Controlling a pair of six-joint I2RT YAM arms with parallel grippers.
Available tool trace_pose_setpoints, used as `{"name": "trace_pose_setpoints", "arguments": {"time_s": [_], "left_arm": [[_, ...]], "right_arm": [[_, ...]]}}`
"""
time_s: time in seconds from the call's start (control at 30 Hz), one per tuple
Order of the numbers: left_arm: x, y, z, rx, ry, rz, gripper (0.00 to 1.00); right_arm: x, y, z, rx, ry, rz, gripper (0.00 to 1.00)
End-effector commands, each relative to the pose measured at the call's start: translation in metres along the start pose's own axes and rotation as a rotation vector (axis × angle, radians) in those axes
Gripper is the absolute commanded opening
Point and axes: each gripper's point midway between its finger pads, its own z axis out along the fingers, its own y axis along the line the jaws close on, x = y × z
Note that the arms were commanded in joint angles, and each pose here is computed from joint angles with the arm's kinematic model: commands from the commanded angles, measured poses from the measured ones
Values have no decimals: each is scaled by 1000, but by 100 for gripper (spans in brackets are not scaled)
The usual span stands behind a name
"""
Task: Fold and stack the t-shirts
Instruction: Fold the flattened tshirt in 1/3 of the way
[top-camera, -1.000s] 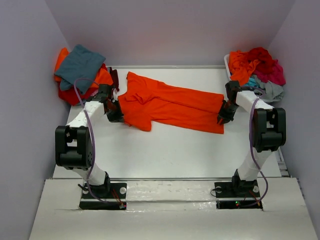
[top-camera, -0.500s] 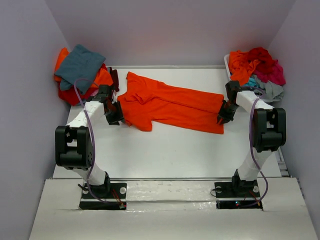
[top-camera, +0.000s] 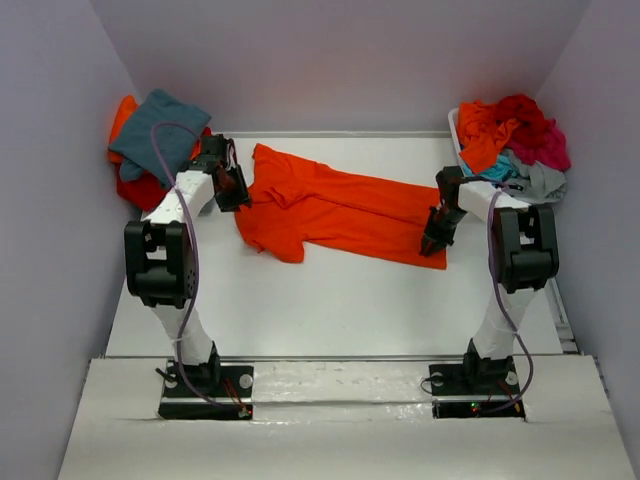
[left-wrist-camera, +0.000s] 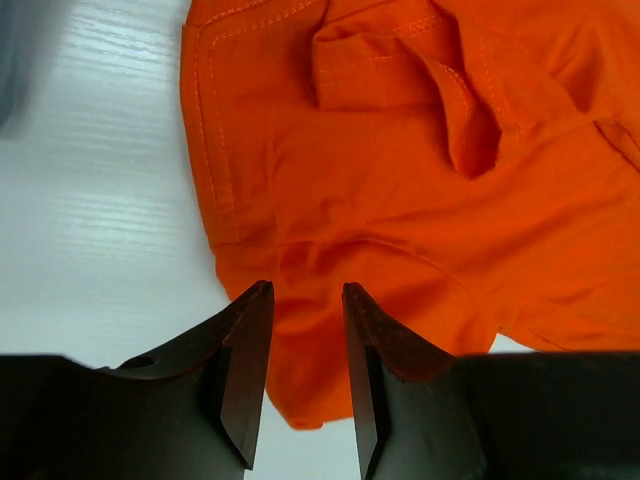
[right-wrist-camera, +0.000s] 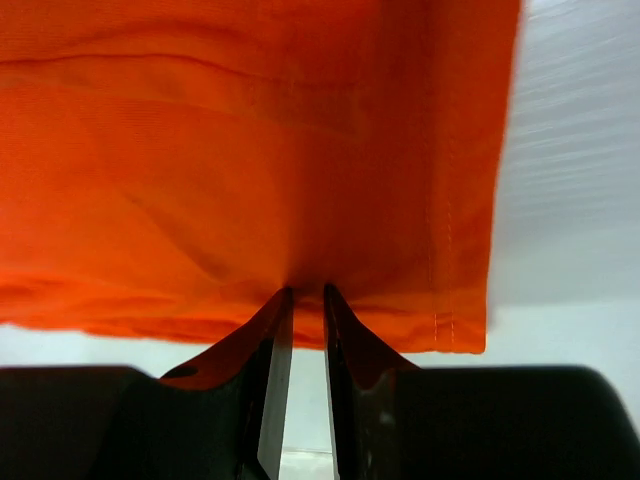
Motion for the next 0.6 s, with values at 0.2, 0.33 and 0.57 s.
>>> {"name": "trace_pose_setpoints", "arguments": {"time_s": [0.2, 0.33, 0.57], "left_arm": [[0, -17, 56, 50, 53, 29, 44], [5, -24, 73, 56, 88, 41, 44], [13, -8, 95, -29, 151, 39, 45]], "right_arm": [[14, 18, 17, -17, 55, -37, 24], [15, 15, 19, -2, 59, -34, 24], [21, 12, 25, 3, 79, -6, 24]]}}
